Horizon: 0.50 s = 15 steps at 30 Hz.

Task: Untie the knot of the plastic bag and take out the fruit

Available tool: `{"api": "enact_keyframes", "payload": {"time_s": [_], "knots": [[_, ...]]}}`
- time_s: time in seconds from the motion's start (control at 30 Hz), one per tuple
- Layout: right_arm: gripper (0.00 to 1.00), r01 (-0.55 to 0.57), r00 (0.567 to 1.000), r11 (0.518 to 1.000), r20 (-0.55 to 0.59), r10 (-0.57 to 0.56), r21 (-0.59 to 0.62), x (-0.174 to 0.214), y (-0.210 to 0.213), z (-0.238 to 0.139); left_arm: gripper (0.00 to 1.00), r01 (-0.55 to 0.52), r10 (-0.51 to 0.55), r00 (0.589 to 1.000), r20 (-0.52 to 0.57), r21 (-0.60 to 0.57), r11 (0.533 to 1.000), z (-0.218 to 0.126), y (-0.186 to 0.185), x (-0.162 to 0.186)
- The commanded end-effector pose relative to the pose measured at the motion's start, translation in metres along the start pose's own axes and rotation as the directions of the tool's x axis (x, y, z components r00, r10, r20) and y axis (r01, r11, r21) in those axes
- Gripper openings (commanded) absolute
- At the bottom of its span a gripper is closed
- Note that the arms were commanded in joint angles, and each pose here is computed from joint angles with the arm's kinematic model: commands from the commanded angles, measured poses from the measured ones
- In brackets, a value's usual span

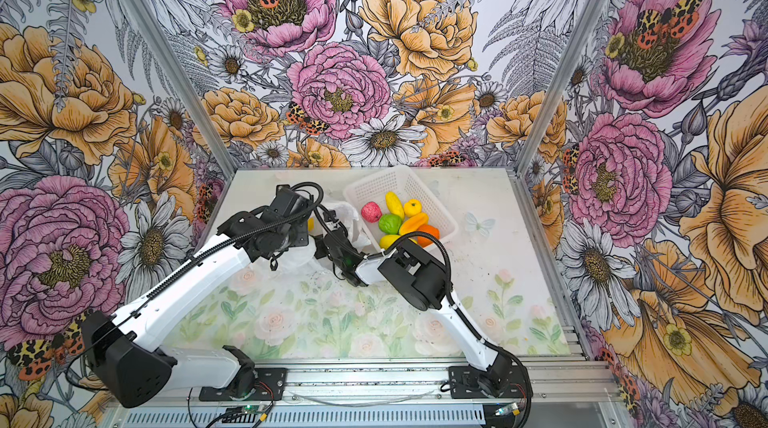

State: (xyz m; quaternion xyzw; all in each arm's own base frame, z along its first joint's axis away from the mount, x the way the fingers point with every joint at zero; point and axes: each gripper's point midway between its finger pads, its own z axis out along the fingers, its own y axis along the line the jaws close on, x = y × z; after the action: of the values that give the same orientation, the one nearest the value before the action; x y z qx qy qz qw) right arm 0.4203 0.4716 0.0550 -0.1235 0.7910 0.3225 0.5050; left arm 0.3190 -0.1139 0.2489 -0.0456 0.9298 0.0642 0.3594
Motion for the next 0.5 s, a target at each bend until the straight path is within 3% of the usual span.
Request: {"api": "enact_keyframes", "payload": {"time_s": [0.0,0.23,0.47], "knots": [[0.83,-0.048,0.991,0.999,0.128,0.048,-0.003,-0.05,0.009,-0.02,0.0,-0.162,0.163,0.987,-0.01,-0.179,0.97,-0.019,0.021,-0.008],[0.82,-0.128,0.981,0.99,0.154,0.119,0.054,-0.043,-0.01,-0.039,0.0,-0.212,0.225,0.973,0.05,-0.188,0.959,-0.041,0.002,-0.028],[0.87,-0.061,0.994,0.995,0.09,0.055,0.074,-0.043,-0.005,-0.024,0.0,-0.226,0.226,0.974,-0.025,-0.229,0.947,-0.02,0.012,0.008]]}}
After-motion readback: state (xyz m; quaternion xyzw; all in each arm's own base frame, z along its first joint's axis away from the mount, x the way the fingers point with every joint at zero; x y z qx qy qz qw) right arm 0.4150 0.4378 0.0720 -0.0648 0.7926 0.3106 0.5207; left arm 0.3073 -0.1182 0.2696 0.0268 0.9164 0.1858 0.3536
